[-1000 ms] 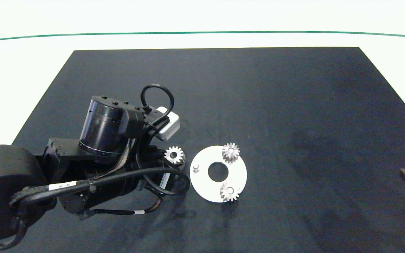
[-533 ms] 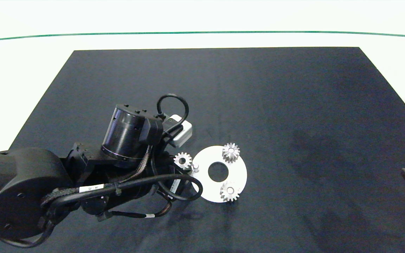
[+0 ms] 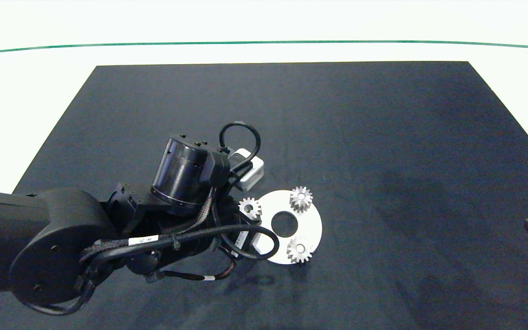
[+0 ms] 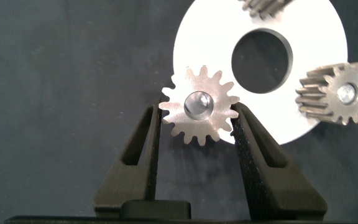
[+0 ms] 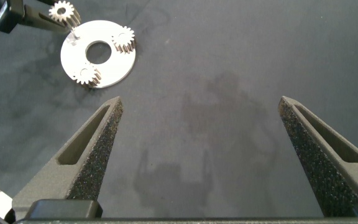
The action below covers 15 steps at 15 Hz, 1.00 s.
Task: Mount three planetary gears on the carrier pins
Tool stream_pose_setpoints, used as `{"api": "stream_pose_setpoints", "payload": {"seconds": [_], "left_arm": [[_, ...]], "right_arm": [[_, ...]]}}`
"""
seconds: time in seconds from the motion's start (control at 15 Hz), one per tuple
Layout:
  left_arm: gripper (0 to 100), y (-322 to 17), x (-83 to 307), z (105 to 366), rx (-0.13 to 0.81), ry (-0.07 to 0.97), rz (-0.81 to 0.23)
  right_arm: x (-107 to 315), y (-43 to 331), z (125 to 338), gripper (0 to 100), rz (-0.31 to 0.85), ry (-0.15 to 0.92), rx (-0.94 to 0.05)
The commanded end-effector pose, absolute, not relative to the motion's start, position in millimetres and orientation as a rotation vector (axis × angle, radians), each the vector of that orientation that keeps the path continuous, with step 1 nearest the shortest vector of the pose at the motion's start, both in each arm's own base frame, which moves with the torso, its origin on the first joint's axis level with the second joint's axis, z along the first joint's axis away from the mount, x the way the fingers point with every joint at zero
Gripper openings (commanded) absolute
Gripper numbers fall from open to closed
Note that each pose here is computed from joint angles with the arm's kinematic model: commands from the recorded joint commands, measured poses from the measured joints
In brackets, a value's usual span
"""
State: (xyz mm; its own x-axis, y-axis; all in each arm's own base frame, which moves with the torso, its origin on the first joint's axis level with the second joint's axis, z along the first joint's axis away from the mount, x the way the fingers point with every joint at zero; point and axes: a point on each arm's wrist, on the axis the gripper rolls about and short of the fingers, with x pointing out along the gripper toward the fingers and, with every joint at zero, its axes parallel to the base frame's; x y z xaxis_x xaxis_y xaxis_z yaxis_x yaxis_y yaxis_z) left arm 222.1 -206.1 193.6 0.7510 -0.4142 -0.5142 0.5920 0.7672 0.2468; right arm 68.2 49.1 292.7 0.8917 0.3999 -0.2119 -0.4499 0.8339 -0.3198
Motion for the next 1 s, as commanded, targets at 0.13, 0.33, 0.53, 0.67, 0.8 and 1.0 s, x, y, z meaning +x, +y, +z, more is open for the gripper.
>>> {"api": "stream_pose_setpoints", "payload": {"seconds": [0.13, 0.33, 0.53, 0.67, 0.8, 1.0], "left_arm": [[16, -207.1, 220.7, 191.1, 0.422, 0.461, -0.572], [16, -207.7, 222.0, 189.8, 0.423, 0.464, -0.570], [16, -210.9, 224.0, 187.9, 0.427, 0.466, -0.574], [16, -213.1, 222.1, 188.3, 0.428, 0.463, -0.582], [16, -211.8, 221.6, 188.8, 0.428, 0.463, -0.581], [16, -211.5, 220.5, 187.6, 0.430, 0.467, -0.583]], "right_arm": [[68.0, 48.9, 292.6, 100, 0.450, 0.139, -0.375], [68.0, 48.9, 292.7, 100, 0.450, 0.138, -0.374], [68.4, 49.2, 292.6, 100, 0.450, 0.139, -0.375], [68.3, 49.2, 292.4, 100, 0.451, 0.140, -0.376], [68.3, 49.2, 292.4, 100, 0.451, 0.140, -0.376], [68.4, 49.3, 292.0, 100, 0.451, 0.142, -0.376]]}}
